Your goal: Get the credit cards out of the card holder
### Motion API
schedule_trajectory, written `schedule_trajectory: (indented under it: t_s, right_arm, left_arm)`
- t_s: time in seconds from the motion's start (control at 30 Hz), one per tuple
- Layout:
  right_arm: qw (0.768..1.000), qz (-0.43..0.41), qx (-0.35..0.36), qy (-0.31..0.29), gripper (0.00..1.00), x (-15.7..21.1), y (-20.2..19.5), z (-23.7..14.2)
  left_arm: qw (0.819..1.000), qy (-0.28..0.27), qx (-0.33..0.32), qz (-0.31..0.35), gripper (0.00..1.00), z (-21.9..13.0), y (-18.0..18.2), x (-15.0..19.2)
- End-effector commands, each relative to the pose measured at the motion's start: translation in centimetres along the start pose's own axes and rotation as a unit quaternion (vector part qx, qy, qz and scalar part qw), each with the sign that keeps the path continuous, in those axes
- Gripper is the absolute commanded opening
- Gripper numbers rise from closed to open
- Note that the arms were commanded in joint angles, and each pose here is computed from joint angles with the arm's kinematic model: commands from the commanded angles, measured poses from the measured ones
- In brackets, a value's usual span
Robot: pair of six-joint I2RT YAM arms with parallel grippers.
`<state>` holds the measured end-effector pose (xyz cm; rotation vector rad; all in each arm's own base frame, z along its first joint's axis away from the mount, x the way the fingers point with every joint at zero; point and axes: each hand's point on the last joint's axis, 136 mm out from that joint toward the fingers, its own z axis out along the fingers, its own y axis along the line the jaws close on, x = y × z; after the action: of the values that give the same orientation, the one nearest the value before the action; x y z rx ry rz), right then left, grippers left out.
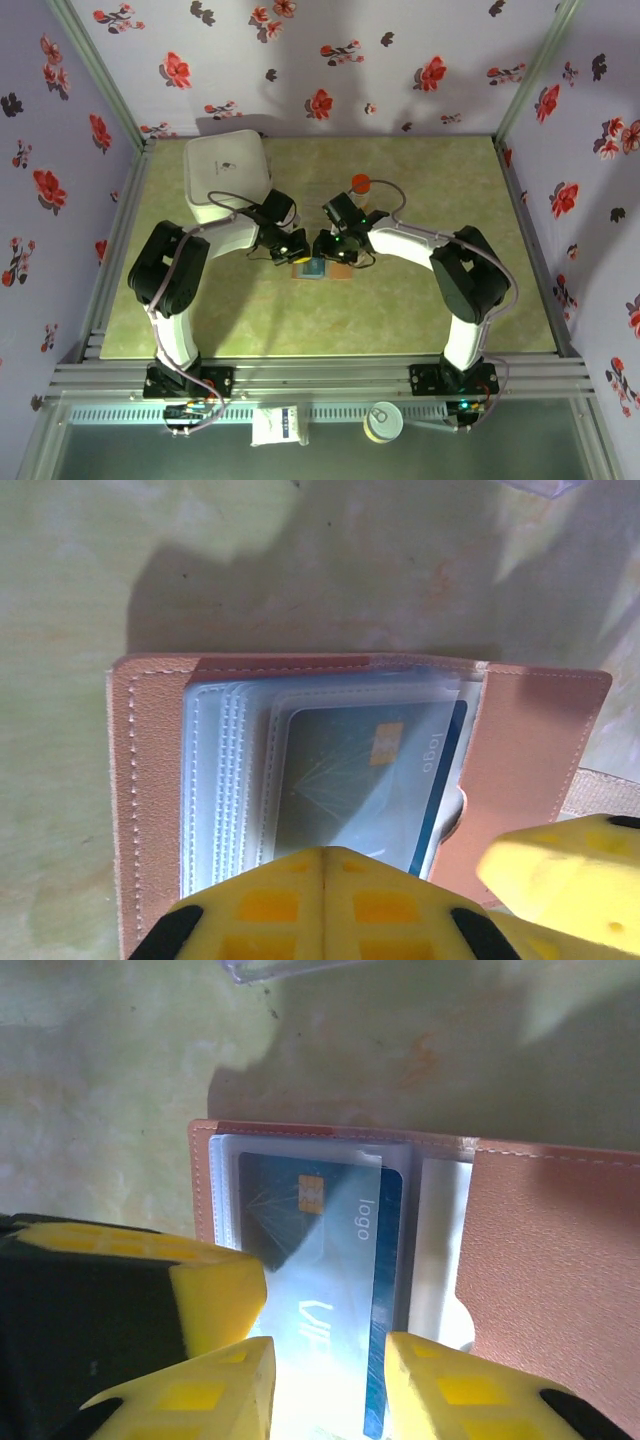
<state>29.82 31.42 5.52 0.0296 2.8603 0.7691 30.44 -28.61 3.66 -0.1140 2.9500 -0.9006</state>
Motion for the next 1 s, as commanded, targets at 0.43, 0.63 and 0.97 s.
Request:
schedule_trajectory:
  t_s: [0.43,0.63,0.97]
  right_arm:
    - [0.999,0.024,-0.016,0.02,0.27,0.6,-1.2,2.3]
    - [0.999,0.027,0.006,0.021,0.28,0.7,-2.2,2.4]
    - [1.0,0.013,0.02,0.005,0.31,0.1,-2.0,0.7]
  left_arm:
    - [1.0,0.007,-0.022,0.002,0.04,0.2,1.0,0.3]
    - [1.0,0.007,-0.022,0.002,0.04,0.2,1.0,0.3]
    - [0.999,0.003,-0.034,0.003,0.04,-0.1,1.4,0.1]
